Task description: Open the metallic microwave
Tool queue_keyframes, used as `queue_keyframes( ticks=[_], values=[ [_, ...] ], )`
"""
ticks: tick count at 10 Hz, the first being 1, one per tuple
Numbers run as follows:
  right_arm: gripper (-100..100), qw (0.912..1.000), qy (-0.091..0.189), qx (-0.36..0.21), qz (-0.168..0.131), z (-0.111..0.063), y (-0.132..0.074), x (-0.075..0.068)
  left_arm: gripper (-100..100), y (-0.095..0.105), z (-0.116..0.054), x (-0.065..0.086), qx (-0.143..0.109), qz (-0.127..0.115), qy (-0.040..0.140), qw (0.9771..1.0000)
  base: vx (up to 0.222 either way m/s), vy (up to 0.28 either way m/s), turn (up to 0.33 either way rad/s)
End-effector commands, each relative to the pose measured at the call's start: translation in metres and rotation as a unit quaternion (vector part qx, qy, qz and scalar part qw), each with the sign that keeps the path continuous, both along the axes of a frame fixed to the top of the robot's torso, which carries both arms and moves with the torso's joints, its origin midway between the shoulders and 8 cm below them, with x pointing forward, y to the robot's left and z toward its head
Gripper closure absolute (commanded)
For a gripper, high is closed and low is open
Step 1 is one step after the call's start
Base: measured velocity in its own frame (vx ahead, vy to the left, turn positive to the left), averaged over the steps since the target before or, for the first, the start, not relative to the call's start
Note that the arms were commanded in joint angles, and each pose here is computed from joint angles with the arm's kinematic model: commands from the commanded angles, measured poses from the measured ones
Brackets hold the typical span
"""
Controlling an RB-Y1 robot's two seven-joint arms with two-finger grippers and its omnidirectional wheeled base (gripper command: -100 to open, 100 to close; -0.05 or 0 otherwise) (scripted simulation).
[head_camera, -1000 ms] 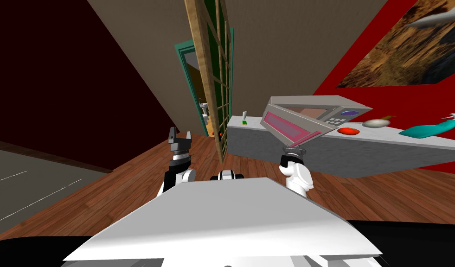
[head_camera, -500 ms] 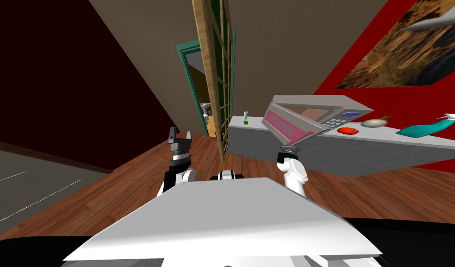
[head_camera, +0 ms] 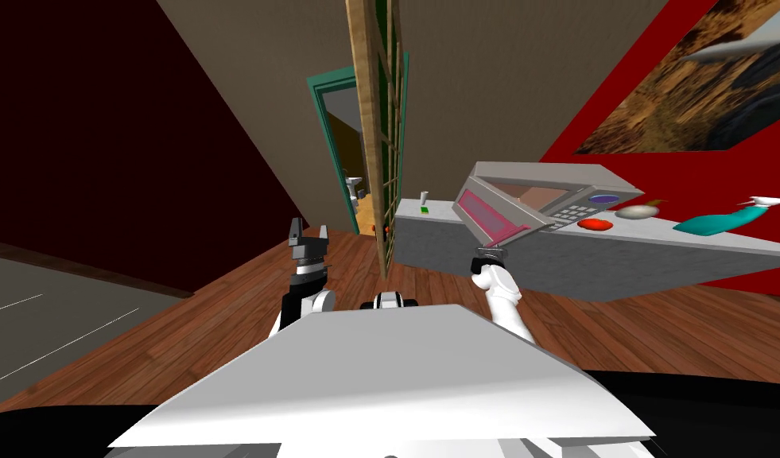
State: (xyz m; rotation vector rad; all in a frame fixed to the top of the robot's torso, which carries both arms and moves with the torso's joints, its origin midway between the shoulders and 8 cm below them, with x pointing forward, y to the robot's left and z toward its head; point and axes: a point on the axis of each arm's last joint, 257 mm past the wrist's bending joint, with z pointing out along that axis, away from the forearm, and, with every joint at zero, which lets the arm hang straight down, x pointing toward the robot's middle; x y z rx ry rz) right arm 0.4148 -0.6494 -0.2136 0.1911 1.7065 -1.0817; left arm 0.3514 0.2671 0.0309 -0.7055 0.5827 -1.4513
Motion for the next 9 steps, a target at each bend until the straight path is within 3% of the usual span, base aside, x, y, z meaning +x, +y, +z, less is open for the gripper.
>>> queue_keyframes(
  ticks=[1,4,5,8,9],
  values=[
    [100,1.0000,-0.002,0.007,0.001,0.001,0.001,0.019,0,0.000,0.000,0.000,0.000,0.000,0.000,1.0000,-0.023,0.089,-0.033],
    [100,0.9996,0.016,0.024,0.000,-0.025,0.001,0.019,0,0.000,0.000,0.000,0.000,0.000,0.000,1.0000,-0.002,0.074,-0.003],
    [100,0.9998,0.008,0.014,-0.012,-0.009,-0.008,0.028,0,0.000,0.000,0.000,0.000,0.000,0.000,1.0000,-0.032,0.110,-0.029],
    [100,0.9991,0.026,0.025,-0.021,-0.032,-0.017,0.021,0,0.000,0.000,0.000,0.000,0.000,0.000,1.0000,-0.003,0.073,0.007],
    [100,0.9991,0.018,0.017,-0.034,-0.018,-0.026,0.028,0,0.000,0.000,0.000,0.000,0.000,0.000,1.0000,-0.005,0.102,-0.043]
  ],
)
